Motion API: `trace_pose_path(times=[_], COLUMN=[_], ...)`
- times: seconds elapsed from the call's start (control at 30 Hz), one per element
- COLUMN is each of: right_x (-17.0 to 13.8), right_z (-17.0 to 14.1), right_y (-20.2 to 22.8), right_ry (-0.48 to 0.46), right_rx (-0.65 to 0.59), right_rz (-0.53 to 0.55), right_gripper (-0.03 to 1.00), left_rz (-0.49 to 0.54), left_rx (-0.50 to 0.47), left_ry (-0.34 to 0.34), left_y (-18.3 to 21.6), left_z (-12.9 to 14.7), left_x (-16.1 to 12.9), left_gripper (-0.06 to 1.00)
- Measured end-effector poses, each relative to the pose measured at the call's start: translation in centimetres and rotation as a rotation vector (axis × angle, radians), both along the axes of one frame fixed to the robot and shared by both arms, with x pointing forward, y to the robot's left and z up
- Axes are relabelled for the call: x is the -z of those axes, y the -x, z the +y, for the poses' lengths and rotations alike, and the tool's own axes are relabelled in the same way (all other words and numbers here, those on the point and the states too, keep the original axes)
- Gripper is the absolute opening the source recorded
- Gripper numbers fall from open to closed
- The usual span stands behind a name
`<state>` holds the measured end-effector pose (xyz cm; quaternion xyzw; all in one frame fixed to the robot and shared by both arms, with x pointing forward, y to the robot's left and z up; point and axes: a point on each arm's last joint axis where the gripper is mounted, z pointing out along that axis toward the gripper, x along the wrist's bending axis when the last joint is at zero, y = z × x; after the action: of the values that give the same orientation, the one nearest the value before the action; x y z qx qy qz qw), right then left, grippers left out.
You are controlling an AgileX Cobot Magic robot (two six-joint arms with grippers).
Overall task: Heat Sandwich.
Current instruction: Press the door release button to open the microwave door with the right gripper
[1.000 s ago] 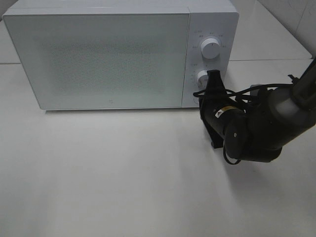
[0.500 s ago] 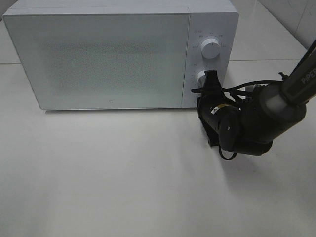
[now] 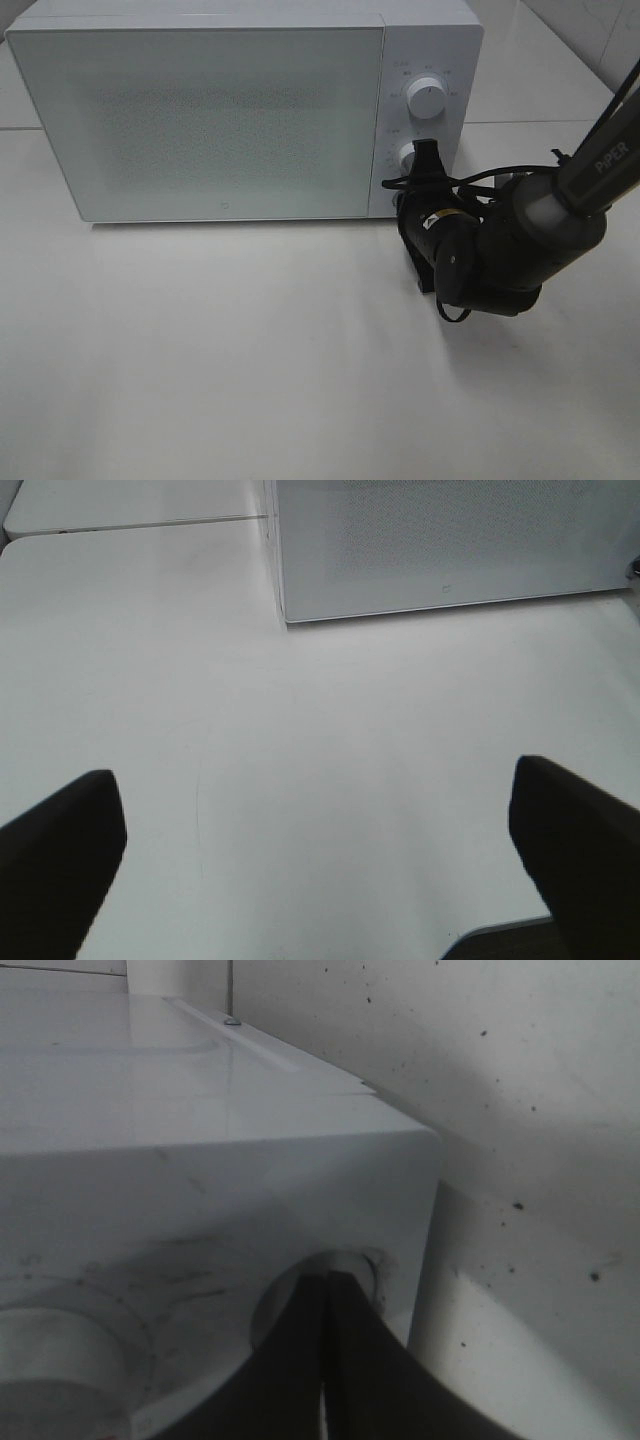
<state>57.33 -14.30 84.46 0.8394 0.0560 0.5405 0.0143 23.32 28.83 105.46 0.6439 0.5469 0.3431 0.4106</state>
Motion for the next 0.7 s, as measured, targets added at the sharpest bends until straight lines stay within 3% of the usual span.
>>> trace_pose_path(times=[0.37,0.7], right_x=[-0.2,0.2], right_z=[0.2,0.5], right_y=[-0.4,-1.5], right_ry=[-0.011,-0.029], right_rx=[0.018,0.023], right_rz=[-0.033,0.014], right_gripper=[0.01,0.01], left_rz=[0.000,0.000], left_rx=[0.000,0.000], left_ry=[0.000,0.000], left_y=[0.0,0.0], left_z=[0.0,0.0], left_x=[0.0,0.0], left_gripper=[0.99,0.99])
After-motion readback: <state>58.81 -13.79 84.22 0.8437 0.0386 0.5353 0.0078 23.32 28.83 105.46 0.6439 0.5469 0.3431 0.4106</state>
